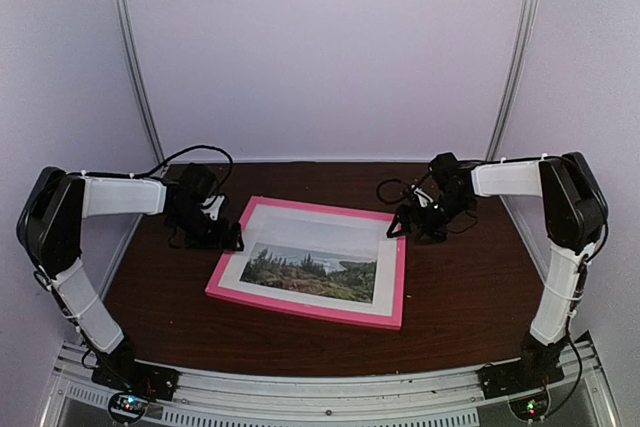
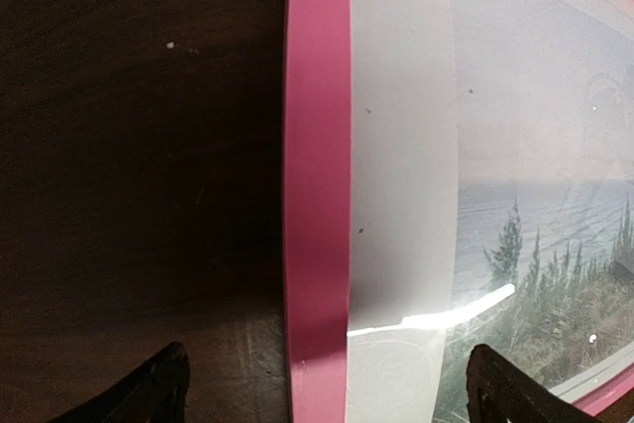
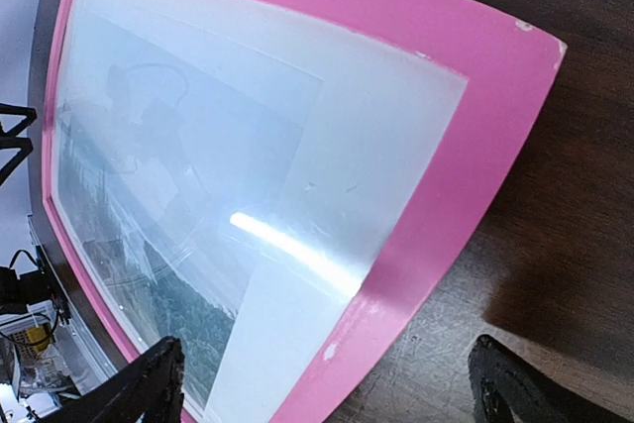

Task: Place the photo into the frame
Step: Place the photo frame at the center of the board, then adjust the photo frame at the center of the board.

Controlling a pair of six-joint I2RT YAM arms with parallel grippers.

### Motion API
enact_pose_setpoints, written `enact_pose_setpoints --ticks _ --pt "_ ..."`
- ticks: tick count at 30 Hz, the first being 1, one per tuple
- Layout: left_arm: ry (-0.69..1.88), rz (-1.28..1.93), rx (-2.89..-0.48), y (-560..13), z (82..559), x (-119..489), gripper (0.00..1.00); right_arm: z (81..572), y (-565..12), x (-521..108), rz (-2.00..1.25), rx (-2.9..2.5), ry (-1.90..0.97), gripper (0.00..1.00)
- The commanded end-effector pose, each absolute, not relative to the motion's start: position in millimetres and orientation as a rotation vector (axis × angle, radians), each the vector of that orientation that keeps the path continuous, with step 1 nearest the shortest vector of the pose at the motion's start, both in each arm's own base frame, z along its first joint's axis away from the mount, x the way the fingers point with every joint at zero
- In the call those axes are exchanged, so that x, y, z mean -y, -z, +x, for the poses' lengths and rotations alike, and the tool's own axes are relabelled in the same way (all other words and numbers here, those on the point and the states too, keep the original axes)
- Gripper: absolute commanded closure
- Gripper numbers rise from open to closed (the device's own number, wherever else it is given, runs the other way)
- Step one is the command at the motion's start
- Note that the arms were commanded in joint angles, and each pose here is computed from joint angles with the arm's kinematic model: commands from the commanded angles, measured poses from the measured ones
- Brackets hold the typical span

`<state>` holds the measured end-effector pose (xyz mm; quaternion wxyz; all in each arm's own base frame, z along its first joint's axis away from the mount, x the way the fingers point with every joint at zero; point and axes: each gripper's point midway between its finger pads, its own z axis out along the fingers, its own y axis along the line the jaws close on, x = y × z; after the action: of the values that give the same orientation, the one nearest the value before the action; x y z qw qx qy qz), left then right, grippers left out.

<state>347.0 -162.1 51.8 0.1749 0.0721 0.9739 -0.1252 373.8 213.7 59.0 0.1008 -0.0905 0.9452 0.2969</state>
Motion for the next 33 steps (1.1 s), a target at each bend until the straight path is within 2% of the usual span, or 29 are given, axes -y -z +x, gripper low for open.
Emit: enact_pose_setpoints --ticks 1,7,23,33 --pt "0.413 0.174 -2.751 -43.7 354.9 166.7 0.02 375.6 -47.4 -219.4 -0.256 -2.804 -0.849 0.00" --pt "0.443 0.181 -2.764 -36.0 354.3 171.0 0.03 379.5 -47.5 -220.4 -0.249 -2.797 -0.837 0.00" --pt "0.750 0.234 -2.744 -32.5 326.0 208.7 0.29 412.4 -54.1 -231.8 -0.231 -2.761 -0.891 0.00" --pt "0.812 0.371 -2.714 -52.0 288.9 244.1 0.31 444.5 -67.8 -225.1 -0.230 -2.749 -0.868 0.00"
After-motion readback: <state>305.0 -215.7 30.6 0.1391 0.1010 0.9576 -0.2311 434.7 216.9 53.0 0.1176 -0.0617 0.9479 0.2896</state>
